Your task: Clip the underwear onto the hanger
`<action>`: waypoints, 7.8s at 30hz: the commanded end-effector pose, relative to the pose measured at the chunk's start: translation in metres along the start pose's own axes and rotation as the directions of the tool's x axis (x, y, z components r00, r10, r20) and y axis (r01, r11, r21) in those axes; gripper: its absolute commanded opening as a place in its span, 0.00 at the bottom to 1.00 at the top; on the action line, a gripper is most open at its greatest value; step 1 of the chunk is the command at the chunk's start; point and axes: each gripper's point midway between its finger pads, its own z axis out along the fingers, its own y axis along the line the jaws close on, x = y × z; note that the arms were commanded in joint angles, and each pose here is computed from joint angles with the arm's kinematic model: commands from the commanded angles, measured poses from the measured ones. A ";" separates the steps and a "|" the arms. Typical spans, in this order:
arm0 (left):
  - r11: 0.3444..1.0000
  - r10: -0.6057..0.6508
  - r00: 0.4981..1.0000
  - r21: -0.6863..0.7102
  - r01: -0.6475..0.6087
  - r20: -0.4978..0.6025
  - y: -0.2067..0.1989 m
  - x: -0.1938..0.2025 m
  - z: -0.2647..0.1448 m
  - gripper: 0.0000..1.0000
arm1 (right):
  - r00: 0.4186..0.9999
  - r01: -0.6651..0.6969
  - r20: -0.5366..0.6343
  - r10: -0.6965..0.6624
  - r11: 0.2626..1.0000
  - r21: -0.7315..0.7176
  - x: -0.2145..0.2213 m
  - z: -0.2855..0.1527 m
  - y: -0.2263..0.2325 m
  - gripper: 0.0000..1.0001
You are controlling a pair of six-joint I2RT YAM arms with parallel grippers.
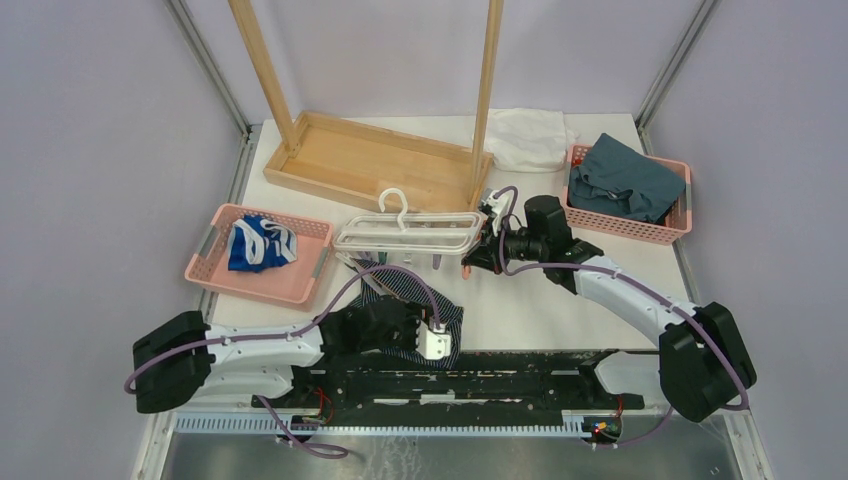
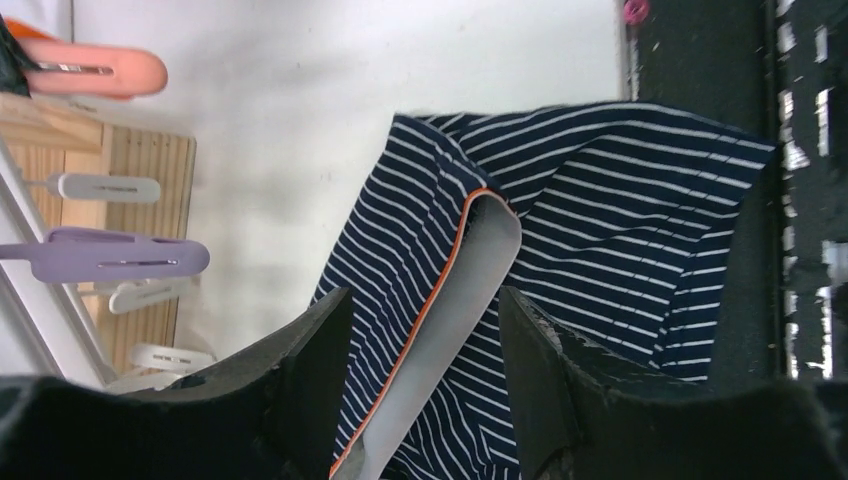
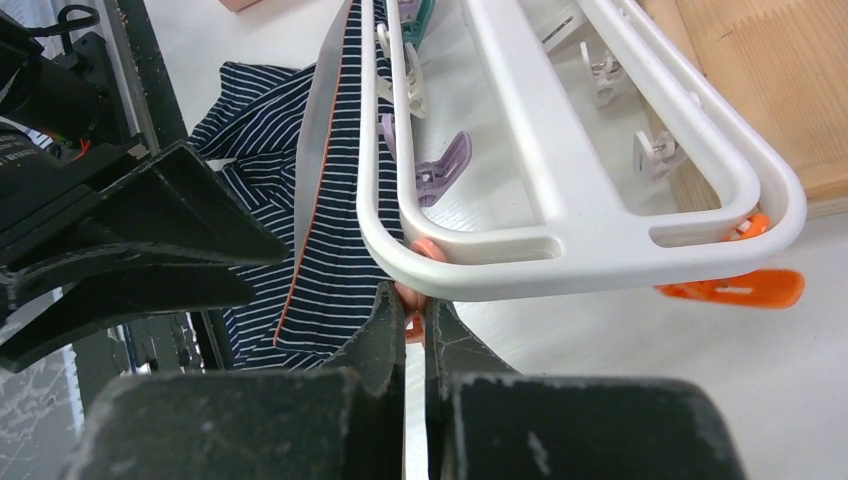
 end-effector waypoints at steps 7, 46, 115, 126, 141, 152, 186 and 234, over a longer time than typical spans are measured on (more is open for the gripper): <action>0.999 0.022 0.997 -0.044 -0.025 -0.072 0.005 0.017 0.011 0.63 | 1.000 0.012 0.024 -0.011 0.999 -0.041 -0.019 0.006 0.006 0.01; 0.980 0.109 0.988 -0.153 -0.125 -0.110 0.046 0.015 0.012 0.49 | 0.999 0.039 0.038 -0.037 0.998 -0.054 -0.029 0.001 0.017 0.01; 0.988 -0.149 0.964 0.079 0.135 0.221 0.048 -0.077 0.016 0.03 | 0.988 -0.018 0.152 0.040 0.990 -0.140 -0.040 -0.027 0.064 0.01; 0.993 -0.107 0.960 0.070 0.091 0.257 0.055 -0.087 0.012 0.03 | 0.991 -0.026 0.124 0.052 0.979 -0.204 -0.034 -0.026 0.078 0.01; 0.995 -0.104 0.948 0.033 0.099 0.301 0.062 -0.095 -0.006 0.03 | 0.993 -0.006 0.113 0.028 0.982 -0.189 -0.027 -0.027 0.078 0.01; 0.994 -0.111 0.943 0.049 0.101 0.314 0.063 -0.101 -0.009 0.03 | 0.991 0.011 0.129 0.021 0.971 -0.240 -0.031 -0.035 0.091 0.01; 0.985 -0.167 0.963 0.067 0.157 0.210 0.079 -0.104 0.000 0.03 | 0.986 -0.084 0.131 0.104 0.985 -0.149 -0.037 -0.032 0.083 0.01; 0.845 -0.526 0.844 0.173 0.505 0.108 0.083 -0.125 0.007 0.03 | 0.976 0.099 0.197 -0.090 0.994 -0.035 -0.043 -0.046 0.074 0.01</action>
